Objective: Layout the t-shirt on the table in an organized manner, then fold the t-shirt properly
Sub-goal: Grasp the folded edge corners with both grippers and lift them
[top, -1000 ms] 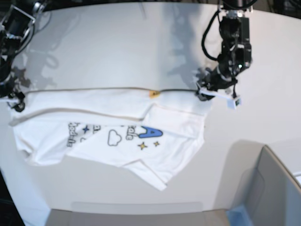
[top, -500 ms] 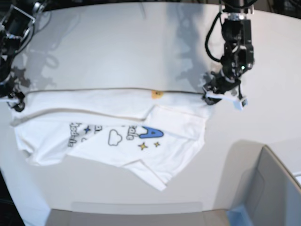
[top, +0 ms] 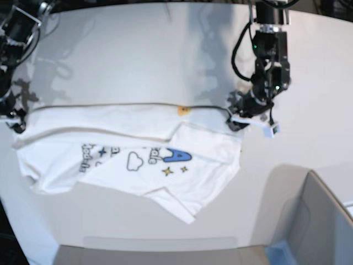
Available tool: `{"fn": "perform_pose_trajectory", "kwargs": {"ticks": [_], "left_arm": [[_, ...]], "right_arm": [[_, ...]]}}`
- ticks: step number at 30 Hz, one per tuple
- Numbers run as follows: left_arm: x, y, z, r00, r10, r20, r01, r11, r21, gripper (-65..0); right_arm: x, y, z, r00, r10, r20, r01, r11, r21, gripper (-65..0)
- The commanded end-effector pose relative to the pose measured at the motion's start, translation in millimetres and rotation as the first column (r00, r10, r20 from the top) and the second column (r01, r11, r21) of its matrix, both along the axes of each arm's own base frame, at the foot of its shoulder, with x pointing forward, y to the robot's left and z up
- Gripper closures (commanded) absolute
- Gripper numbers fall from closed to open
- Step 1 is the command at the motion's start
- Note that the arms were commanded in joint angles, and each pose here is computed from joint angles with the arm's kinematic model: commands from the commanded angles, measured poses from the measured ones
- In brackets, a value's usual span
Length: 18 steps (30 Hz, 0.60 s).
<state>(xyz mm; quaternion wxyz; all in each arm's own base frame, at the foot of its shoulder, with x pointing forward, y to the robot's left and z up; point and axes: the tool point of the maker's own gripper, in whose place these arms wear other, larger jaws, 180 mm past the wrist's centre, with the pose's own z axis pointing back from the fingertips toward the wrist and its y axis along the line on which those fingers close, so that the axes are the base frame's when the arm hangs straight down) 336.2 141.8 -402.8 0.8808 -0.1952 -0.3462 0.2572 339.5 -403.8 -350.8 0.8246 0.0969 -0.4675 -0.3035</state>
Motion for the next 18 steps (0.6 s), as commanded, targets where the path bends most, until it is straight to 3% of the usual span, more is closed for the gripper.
{"fn": "perform_pose_trajectory", "kwargs": {"ticks": [1,4,6,13,18], "left_arm": [[11.2,2.3,9.0,1.000,0.000,0.020,0.000,1.000,0.001,-19.2],[14.1,5.0,8.6,1.000,0.015,0.017,-0.015,1.000,-0.005,-7.0],[17.7,5.3,16.8,0.999,0.014,0.040,-0.014,1.000,-0.005,-0.4],[35.7,26.3,111.4,0.952,0.079,0.295,-0.082,0.997,-0.003,0.0],[33.2,32.9,115.1,0.948,0.095,0.304,-0.100,0.995,0.000,0.0]], "right_arm": [[9.4,-9.7,23.1,0.998,0.004,0.056,-0.002,0.999,-0.039,-13.9],[11.9,-9.9,28.2,0.998,0.007,0.068,-0.004,0.999,-0.046,-2.7],[18.8,-9.1,42.8,0.995,0.017,0.101,-0.010,0.998,-0.066,0.0],[34.8,-5.0,115.4,0.969,0.087,0.231,-0.039,0.978,-0.204,0.0],[35.5,-2.1,112.3,0.970,0.088,0.228,-0.043,0.980,-0.194,0.0]]}}
